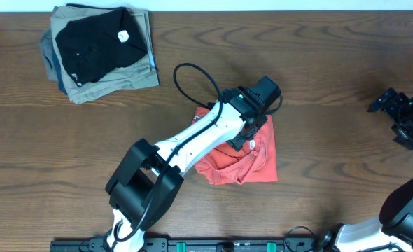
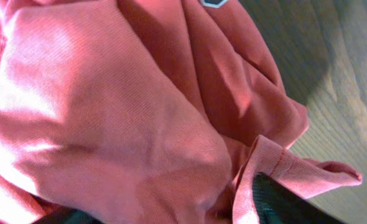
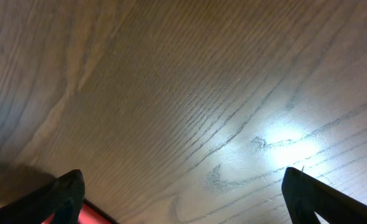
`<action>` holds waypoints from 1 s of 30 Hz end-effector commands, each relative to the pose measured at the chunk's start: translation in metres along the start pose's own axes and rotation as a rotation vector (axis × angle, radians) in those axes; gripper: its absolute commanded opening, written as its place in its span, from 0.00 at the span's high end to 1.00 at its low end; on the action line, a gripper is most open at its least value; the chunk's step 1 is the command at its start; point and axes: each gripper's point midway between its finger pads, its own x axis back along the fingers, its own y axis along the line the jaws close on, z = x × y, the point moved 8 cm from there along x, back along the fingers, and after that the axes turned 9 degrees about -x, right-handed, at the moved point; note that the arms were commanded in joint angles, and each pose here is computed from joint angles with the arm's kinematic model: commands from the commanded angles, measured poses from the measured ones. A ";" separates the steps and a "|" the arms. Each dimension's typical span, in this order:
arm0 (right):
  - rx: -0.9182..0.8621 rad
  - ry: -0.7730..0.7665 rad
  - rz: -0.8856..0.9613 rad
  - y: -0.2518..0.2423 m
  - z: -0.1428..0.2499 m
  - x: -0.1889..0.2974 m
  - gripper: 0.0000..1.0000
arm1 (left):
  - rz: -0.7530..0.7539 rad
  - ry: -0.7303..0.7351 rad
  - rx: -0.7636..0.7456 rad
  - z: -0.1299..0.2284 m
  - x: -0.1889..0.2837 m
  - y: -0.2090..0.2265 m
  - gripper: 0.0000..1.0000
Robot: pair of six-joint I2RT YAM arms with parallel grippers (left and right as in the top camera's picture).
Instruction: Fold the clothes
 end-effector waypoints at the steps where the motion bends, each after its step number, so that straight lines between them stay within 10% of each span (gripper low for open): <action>1: -0.003 -0.032 -0.006 -0.001 -0.003 0.009 0.01 | -0.014 -0.022 0.006 -0.002 -0.005 0.002 0.43; 13: -0.003 -0.032 -0.006 -0.001 -0.003 0.009 0.01 | 0.052 0.048 -0.066 0.004 0.005 -0.009 0.89; 30: -0.003 -0.032 -0.006 -0.001 -0.003 0.009 0.01 | 0.212 -0.043 -0.236 0.036 -0.006 -0.045 0.89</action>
